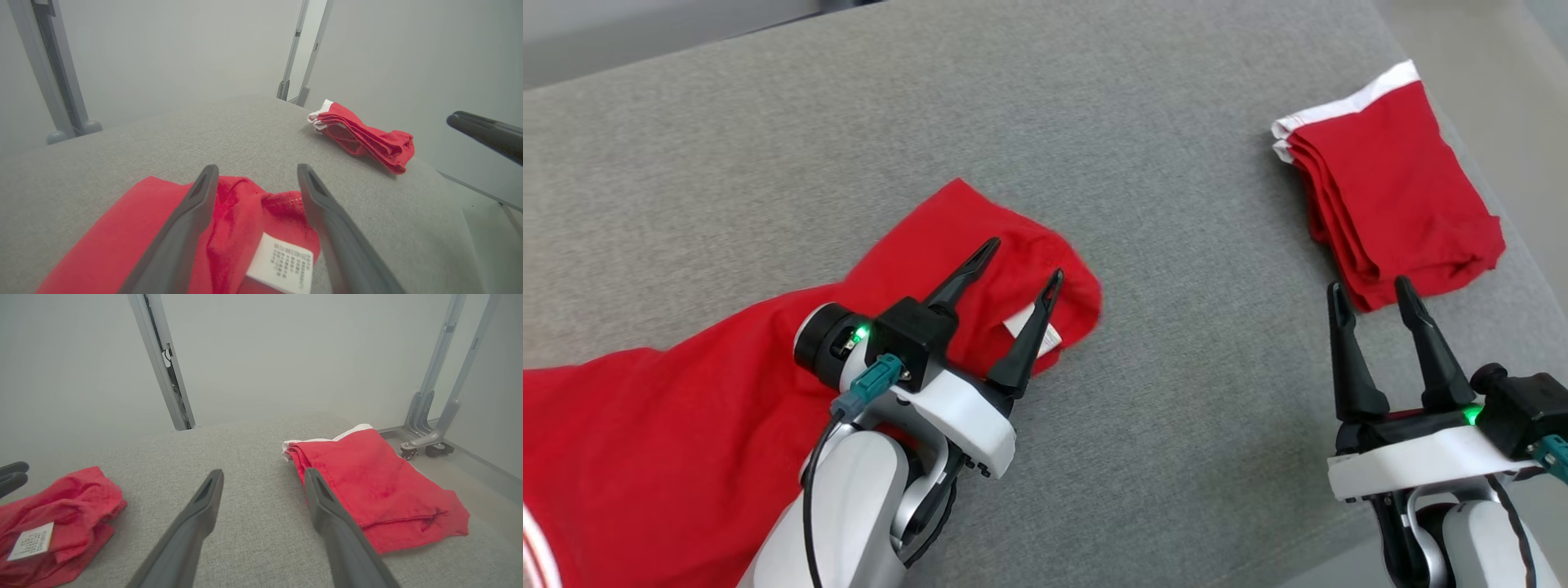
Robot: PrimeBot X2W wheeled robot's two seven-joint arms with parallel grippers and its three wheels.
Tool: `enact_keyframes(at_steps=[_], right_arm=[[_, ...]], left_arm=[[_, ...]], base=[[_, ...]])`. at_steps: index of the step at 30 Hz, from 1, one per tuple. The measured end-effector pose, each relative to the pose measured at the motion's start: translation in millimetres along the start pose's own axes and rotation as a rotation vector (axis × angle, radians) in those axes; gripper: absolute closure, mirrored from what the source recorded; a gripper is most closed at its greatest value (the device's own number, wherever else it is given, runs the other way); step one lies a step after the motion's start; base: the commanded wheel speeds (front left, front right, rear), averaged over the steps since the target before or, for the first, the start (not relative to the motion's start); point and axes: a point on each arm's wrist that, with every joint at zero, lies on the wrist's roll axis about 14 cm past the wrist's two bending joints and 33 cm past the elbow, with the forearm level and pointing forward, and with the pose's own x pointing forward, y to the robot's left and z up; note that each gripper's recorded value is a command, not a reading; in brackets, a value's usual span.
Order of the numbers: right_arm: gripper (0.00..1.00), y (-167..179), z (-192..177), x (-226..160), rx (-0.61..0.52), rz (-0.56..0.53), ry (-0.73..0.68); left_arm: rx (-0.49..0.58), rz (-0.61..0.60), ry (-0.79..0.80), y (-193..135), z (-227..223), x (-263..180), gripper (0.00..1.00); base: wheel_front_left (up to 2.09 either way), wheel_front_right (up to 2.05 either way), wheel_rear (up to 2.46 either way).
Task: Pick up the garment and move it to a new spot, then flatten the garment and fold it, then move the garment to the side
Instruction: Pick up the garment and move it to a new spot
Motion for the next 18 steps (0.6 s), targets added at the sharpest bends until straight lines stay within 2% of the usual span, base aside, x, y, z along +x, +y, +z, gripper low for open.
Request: enact_keyframes(at_steps=[6,18], right_arm=[[0.0,11.4,8.7,9.5,-0.019,0.04,-0.032],[0.0,53.7,22.6,22.7,-0.025,0.165,-0.07]], left_arm=[[0.016,0.09,-0.113,19.1,33.8,-17.9,0.0],[0.131,0.514,-0.305,115.7,95.1,-114.6,0.0]], base=[[0.0,0.0,0.0],[0.0,0.0,0.0]])
